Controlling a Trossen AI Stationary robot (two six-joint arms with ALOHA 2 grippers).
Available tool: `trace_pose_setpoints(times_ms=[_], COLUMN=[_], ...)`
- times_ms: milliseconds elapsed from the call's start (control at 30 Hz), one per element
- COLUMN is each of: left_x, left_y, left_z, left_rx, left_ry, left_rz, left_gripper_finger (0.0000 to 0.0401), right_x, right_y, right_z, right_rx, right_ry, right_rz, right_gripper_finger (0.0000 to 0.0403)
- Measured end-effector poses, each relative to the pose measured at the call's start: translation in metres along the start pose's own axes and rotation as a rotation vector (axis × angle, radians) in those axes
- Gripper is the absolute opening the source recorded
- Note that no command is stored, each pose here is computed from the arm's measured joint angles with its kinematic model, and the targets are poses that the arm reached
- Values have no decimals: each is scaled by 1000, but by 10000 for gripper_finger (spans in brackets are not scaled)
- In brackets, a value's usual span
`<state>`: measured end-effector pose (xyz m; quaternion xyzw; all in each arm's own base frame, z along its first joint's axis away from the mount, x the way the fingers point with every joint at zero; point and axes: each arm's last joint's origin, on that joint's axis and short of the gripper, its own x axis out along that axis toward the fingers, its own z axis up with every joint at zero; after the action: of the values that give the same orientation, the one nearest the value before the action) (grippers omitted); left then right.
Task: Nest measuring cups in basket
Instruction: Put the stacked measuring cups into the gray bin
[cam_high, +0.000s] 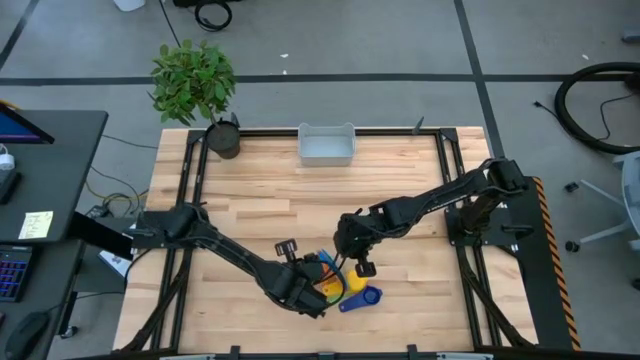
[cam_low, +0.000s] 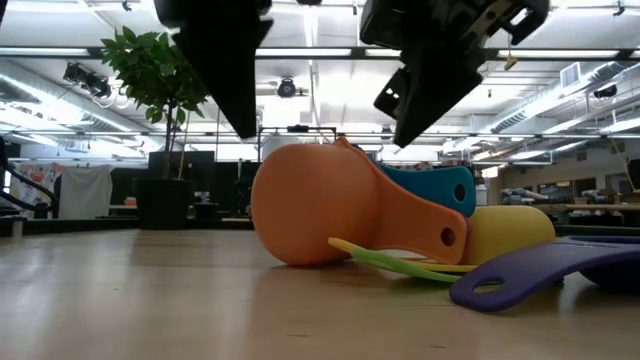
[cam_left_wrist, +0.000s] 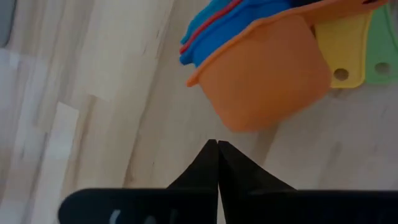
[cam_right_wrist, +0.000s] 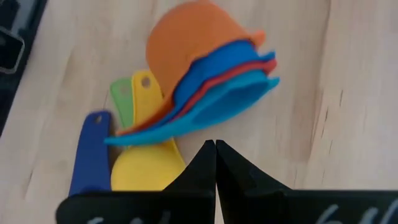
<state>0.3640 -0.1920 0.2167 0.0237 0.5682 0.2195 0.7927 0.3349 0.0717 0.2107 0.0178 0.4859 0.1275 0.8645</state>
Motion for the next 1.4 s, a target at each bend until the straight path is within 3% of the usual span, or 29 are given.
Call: trace_pose_setpoints(times_ms=[300,567,867,1100,1400], left_x=[25,30,35,53,65], left_y=[-19,-15,-12,-16,-7], left_z=[-7,-3,4,14,22], left_rx=[16,15,-5,15,34], left_ry=[62,63,43,29,33], left_rz=[2,8,6,-42,-14], left_gripper_finger=[1,1,1,0,2], right_x=[11,27,55,51,48], right_y=[-8,-18,-19,-17,-13], right_z=[-7,-13,-10,-2,4], right_rx=[5,31,19,4,12], right_ry=[-67,-119,-165,-226,-241], right_rz=[18,41,168,236,265], right_gripper_finger=[4,4,4,4,4])
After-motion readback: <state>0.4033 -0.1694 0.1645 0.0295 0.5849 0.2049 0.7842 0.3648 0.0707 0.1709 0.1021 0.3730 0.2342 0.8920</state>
